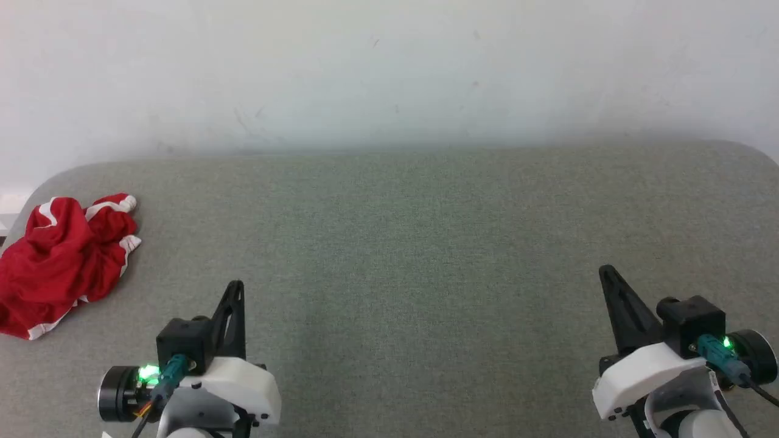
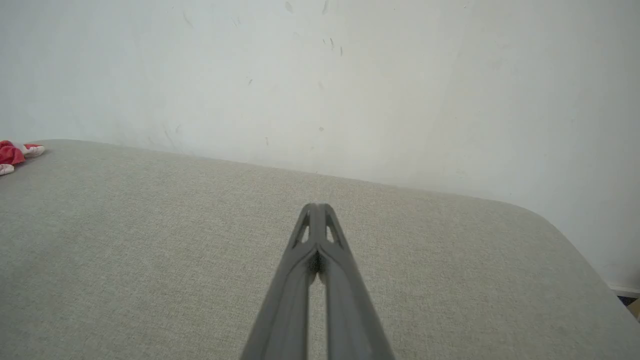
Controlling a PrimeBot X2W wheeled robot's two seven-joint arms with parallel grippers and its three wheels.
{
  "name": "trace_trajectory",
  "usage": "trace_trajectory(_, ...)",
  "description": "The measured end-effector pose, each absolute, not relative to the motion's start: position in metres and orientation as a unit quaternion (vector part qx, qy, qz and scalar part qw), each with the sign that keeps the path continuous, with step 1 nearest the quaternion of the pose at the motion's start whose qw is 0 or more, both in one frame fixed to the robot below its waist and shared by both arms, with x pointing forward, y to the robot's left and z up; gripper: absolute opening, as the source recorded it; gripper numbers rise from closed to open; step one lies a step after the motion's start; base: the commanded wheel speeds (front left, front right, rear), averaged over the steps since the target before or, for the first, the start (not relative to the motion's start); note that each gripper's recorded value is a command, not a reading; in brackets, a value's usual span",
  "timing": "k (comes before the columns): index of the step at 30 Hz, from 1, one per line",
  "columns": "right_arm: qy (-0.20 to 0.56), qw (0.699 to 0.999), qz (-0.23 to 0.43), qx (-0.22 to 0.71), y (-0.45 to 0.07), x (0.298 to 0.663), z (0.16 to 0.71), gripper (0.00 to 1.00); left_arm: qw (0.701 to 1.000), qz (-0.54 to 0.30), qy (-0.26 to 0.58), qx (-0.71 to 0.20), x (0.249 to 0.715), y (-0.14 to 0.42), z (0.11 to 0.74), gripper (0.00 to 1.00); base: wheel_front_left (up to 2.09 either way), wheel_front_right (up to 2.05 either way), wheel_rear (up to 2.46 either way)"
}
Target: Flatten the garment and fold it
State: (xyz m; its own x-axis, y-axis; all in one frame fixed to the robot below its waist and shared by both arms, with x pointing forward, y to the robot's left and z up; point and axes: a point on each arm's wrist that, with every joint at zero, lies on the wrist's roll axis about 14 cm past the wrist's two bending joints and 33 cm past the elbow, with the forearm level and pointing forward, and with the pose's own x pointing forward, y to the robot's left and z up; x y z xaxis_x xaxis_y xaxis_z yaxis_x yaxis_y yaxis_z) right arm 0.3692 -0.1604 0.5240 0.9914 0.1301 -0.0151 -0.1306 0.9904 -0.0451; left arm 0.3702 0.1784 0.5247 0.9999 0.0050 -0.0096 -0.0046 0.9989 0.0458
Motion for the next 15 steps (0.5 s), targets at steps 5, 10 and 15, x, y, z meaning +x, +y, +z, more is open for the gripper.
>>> trace_trajectory(5, 0.006, 0.998, 0.065, -0.023, -0.1604, 0.3692, 0.524, 0.0, 1.0, 0.002, 0.005, 0.023, 0.3702, 0.1784, 0.5247, 0.0, 0.0, 0.0, 0.0)
trace_trajectory(10, 0.006, 0.998, 0.065, -0.023, -0.1604, 0.3692, 0.524, 0.0, 1.0, 0.002, 0.005, 0.023, 0.3701, 0.1784, 0.5247, 0.0, 0.0, 0.0, 0.0)
trace_trajectory(15, 0.006, 0.998, 0.065, -0.023, -0.1604, 0.3692, 0.524, 0.0, 1.0, 0.002, 0.005, 0.023, 0.3702, 0.1784, 0.5247, 0.0, 0.0, 0.0, 0.0)
